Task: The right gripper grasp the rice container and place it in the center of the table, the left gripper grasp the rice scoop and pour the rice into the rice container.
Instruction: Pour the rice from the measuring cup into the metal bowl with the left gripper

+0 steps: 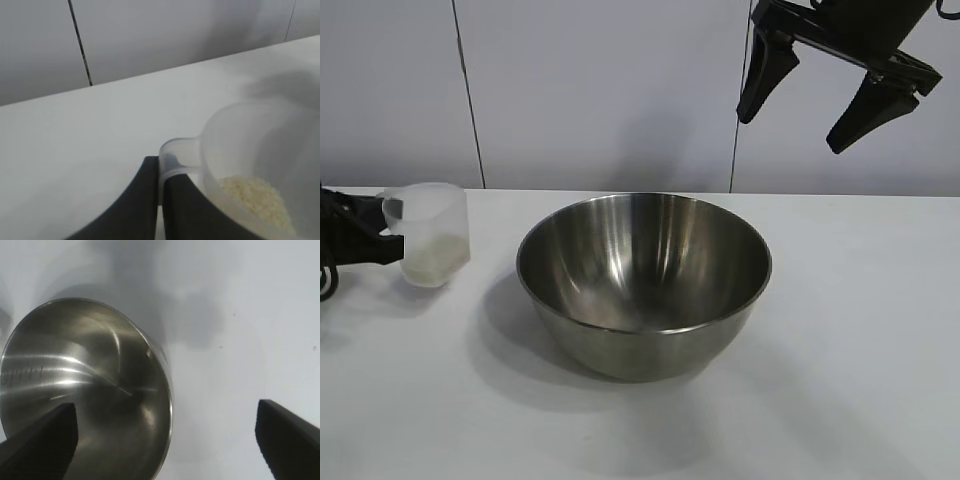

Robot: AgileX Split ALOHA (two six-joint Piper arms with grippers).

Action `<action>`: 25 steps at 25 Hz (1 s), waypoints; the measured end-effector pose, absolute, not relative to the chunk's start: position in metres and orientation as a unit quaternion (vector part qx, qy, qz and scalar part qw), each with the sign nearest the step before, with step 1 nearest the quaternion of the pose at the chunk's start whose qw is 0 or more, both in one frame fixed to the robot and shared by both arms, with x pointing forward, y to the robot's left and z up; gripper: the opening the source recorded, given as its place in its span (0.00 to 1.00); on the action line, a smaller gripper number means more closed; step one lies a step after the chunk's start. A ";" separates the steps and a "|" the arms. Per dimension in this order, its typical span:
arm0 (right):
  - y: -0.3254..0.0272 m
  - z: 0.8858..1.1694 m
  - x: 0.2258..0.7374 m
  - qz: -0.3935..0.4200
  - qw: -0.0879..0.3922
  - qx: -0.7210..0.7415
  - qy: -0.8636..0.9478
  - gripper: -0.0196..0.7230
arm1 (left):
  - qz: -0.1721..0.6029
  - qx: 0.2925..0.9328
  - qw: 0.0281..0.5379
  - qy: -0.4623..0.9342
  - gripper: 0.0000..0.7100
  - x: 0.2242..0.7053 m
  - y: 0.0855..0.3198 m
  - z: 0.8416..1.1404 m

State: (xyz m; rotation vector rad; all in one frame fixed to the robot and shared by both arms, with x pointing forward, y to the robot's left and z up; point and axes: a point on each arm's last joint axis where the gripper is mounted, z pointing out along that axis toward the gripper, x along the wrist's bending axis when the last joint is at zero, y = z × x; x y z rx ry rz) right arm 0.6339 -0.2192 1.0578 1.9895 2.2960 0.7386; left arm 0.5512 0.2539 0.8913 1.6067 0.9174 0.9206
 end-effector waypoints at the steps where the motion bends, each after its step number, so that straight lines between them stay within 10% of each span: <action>1: -0.219 1.058 0.634 0.236 0.008 0.636 0.734 0.92 | 0.388 0.667 0.518 0.368 0.01 0.551 0.249 0.900; 11: -0.219 1.058 0.634 0.236 0.008 0.636 0.734 0.92 | 0.431 0.773 0.413 0.214 0.01 0.563 0.175 0.970; 25: -0.220 1.057 0.633 0.228 0.010 0.633 0.740 0.92 | 0.521 0.804 0.225 -0.176 0.01 0.554 0.087 0.968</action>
